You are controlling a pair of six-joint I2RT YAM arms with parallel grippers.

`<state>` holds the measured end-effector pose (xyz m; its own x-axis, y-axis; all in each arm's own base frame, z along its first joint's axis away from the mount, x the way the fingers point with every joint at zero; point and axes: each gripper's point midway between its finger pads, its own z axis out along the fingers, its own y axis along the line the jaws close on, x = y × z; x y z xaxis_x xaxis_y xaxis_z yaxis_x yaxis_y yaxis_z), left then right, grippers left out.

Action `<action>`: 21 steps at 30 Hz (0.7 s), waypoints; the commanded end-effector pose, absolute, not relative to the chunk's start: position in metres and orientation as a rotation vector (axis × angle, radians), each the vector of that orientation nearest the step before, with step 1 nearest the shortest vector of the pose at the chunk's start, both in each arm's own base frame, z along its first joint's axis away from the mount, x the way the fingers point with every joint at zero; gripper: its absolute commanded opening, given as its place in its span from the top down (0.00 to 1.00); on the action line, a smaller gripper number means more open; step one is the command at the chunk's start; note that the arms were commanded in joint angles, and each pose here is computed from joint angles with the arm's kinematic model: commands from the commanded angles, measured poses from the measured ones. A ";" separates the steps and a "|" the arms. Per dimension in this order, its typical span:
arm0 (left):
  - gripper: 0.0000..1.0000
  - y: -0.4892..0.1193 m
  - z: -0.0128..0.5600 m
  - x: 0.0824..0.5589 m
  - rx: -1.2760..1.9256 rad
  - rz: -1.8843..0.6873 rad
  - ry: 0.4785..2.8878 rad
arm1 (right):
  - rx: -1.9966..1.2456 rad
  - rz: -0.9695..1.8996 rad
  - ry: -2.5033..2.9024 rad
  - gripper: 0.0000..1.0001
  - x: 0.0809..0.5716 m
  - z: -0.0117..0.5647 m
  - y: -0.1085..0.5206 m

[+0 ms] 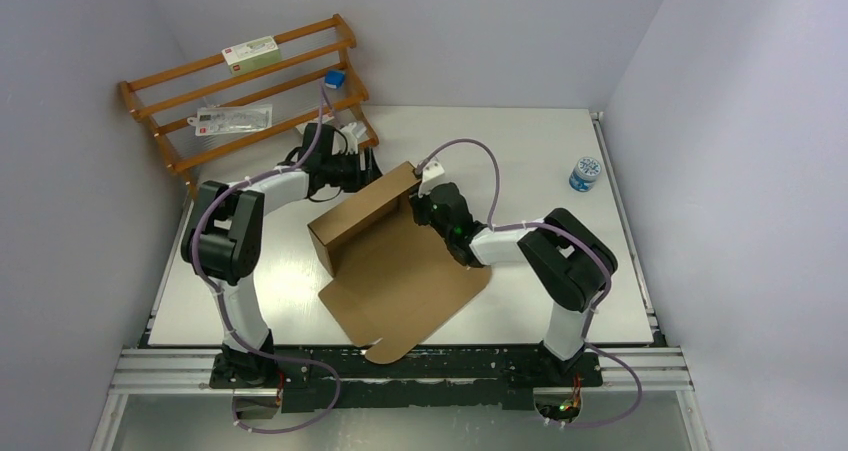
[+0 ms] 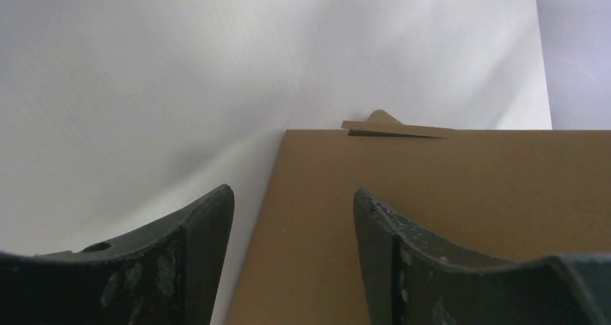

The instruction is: Fold the paper box

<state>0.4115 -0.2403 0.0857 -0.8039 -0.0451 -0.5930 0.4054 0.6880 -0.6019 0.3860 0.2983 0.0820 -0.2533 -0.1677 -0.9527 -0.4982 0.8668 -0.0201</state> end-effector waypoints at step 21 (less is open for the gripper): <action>0.37 -0.260 0.073 0.388 0.340 -1.179 2.289 | -0.415 0.473 1.607 0.81 0.401 0.099 0.314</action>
<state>0.4064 -0.2460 0.0648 -0.8187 -0.0432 -0.5726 0.4063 0.6610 -0.6308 0.3871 0.3138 0.0808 -0.1063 -0.0673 -0.9921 -0.5803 0.8144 0.0069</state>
